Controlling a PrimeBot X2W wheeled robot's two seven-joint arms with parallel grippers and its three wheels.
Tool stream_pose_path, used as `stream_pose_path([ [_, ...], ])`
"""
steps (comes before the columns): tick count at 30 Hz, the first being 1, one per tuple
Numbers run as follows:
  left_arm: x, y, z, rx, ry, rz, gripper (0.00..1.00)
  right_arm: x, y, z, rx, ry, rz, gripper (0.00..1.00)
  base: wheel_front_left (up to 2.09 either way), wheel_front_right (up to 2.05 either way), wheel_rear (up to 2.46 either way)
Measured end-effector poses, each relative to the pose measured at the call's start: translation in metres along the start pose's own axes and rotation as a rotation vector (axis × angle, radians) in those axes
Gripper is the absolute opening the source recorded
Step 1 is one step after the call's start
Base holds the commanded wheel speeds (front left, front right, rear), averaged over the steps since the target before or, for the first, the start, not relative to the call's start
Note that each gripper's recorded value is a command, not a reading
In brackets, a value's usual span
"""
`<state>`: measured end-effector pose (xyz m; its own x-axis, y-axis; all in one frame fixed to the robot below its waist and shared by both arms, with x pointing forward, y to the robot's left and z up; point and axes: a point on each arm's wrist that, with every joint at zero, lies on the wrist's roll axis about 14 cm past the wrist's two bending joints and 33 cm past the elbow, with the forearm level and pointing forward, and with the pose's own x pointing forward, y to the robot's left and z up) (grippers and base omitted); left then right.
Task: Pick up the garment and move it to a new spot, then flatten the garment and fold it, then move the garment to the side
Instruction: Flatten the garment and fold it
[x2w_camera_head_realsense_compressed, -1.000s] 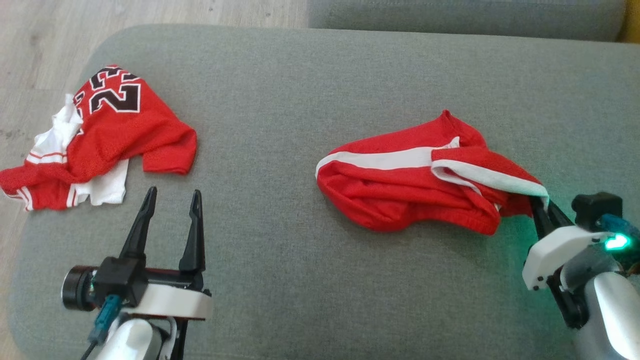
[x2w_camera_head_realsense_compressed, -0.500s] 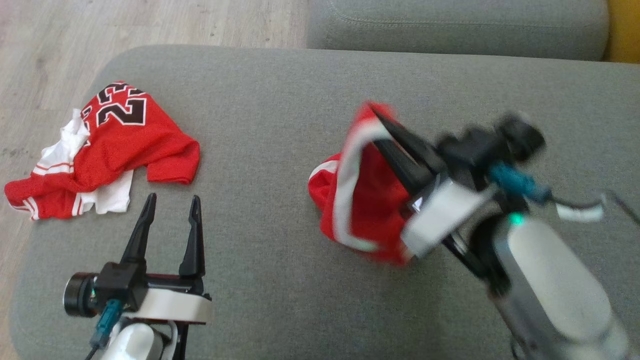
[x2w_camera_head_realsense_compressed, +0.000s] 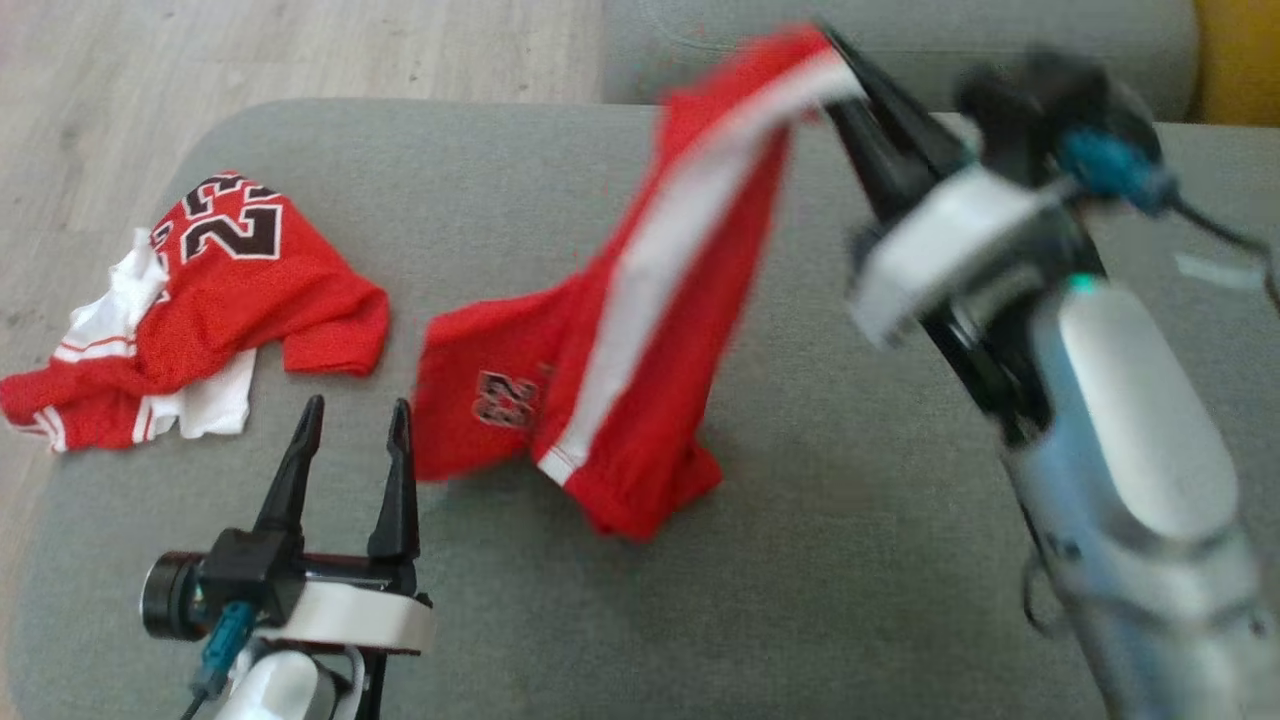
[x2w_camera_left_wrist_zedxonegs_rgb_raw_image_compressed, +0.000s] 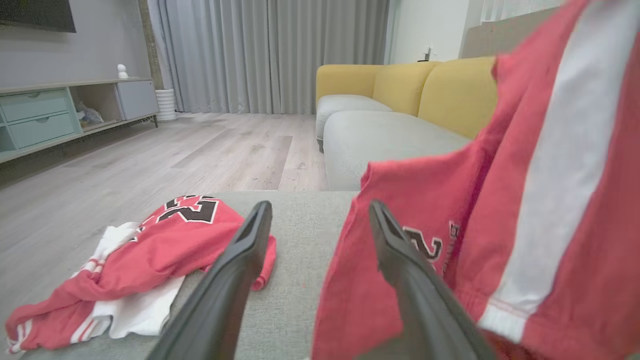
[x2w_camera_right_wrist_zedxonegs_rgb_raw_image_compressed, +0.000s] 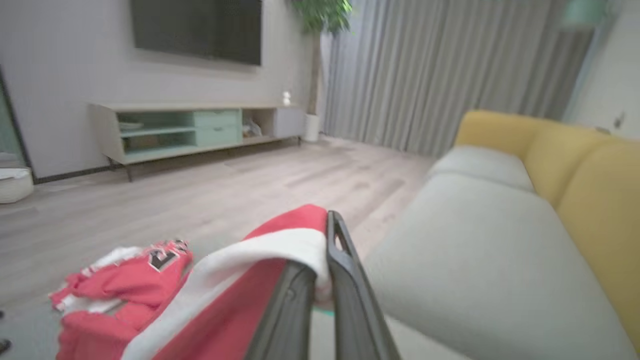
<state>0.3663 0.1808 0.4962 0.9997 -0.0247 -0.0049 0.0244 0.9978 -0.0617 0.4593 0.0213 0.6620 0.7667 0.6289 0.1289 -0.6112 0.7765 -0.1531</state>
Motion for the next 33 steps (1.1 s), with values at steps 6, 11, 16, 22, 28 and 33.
stream_pose_path([
  [6,0.007,-0.015,-0.008,-0.007,0.023,-0.048,1.0,-0.106,-0.074,-0.152,0.178,0.41,-0.328,0.0,0.0,0.0,0.0],
  [11,0.014,-0.029,-0.021,-0.012,0.059,-0.094,1.0,-0.218,-0.087,-0.224,0.343,0.654,-0.573,0.0,0.0,0.0,0.0],
  [16,0.019,-0.038,-0.025,-0.018,0.069,-0.118,1.0,-0.244,-0.081,-0.23,0.397,0.684,-0.636,0.0,0.0,0.0,0.0],
  [22,0.017,-0.041,-0.026,-0.015,0.073,-0.125,1.0,-0.239,-0.084,-0.22,0.387,0.608,-0.656,1.0,0.0,0.0,0.0],
  [28,0.017,-0.03,-0.017,-0.005,0.041,-0.077,1.0,-0.217,-0.088,-0.183,0.287,0.404,-0.621,1.0,0.0,0.0,0.0],
  [33,0.015,-0.02,-0.013,0.013,0.029,-0.042,1.0,-0.206,-0.082,-0.151,0.187,0.253,-0.567,1.0,0.0,0.0,0.0],
])
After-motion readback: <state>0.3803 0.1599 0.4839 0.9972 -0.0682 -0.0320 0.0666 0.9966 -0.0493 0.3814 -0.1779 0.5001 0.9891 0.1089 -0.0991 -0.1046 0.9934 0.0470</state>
